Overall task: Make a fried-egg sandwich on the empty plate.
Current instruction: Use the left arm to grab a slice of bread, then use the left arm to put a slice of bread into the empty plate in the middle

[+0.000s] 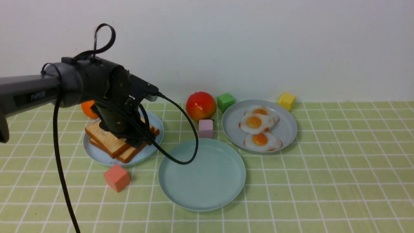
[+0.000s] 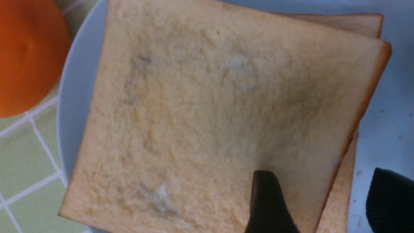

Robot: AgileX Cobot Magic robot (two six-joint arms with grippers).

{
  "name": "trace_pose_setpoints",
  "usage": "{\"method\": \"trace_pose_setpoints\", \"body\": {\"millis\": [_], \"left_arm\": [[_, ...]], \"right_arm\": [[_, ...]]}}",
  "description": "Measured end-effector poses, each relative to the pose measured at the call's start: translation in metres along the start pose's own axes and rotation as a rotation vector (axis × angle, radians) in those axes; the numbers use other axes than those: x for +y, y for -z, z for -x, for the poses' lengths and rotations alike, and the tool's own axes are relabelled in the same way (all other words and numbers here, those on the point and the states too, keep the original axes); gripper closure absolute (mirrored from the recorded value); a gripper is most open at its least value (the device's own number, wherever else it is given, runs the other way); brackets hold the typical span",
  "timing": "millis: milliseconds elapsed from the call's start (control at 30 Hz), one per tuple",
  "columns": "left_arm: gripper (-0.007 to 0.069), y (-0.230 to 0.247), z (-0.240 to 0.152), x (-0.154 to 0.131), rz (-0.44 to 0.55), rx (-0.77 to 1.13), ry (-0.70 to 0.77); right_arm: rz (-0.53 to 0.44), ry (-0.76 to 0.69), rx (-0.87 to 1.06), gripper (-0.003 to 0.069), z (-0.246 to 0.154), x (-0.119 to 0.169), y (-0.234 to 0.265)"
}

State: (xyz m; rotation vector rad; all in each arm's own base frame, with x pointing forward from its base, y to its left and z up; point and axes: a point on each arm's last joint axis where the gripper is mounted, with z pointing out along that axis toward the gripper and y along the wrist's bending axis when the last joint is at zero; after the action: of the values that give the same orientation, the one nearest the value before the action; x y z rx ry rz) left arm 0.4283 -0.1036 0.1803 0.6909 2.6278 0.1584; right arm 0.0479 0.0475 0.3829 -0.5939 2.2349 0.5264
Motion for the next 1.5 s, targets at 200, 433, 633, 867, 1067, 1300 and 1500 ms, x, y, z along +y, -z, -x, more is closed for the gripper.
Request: {"method": "trace_pose_setpoints", "body": {"millis": [200, 433, 633, 867, 1067, 1300, 1500], "left_arm": [[0.0231, -0.009, -0.001, -0.001, 0.001, 0.016, -0.008], [0.0421, -0.01, -0.001, 0.001, 0.014, 0.017, -0.023], [0.0575, -0.01, 0.0, 0.001, 0.022, 0.018, -0.04], [0.0592, 0.005, 0.003, 0.001, 0.023, -0.003, -0.036], [0.0592, 0.068, 0.017, -0.032, -0.032, -0.092, -0.012], [0.0594, 0.099, 0.022, -0.131, -0.159, -0.107, -0.182], [0.0597, 0.088, 0.022, -0.175, -0.157, -0.129, -0.277]], "right_arm": [[0.0, 0.0, 0.0, 0.062, 0.0, 0.0, 0.0], [0.0, 0.0, 0.0, 0.061, 0.0, 0.0, 0.0], [0.0, 0.0, 0.0, 0.0603, 0.0, 0.0, 0.0], [0.001, 0.0, 0.0, 0.0597, 0.0, 0.0, 0.0], [-0.02, 0.007, 0.003, 0.0594, 0.0, -0.002, 0.0], [-0.057, 0.021, 0.009, 0.0592, -0.001, -0.005, 0.0], [-0.059, 0.022, 0.009, 0.0592, -0.001, -0.005, 0.0]]}}
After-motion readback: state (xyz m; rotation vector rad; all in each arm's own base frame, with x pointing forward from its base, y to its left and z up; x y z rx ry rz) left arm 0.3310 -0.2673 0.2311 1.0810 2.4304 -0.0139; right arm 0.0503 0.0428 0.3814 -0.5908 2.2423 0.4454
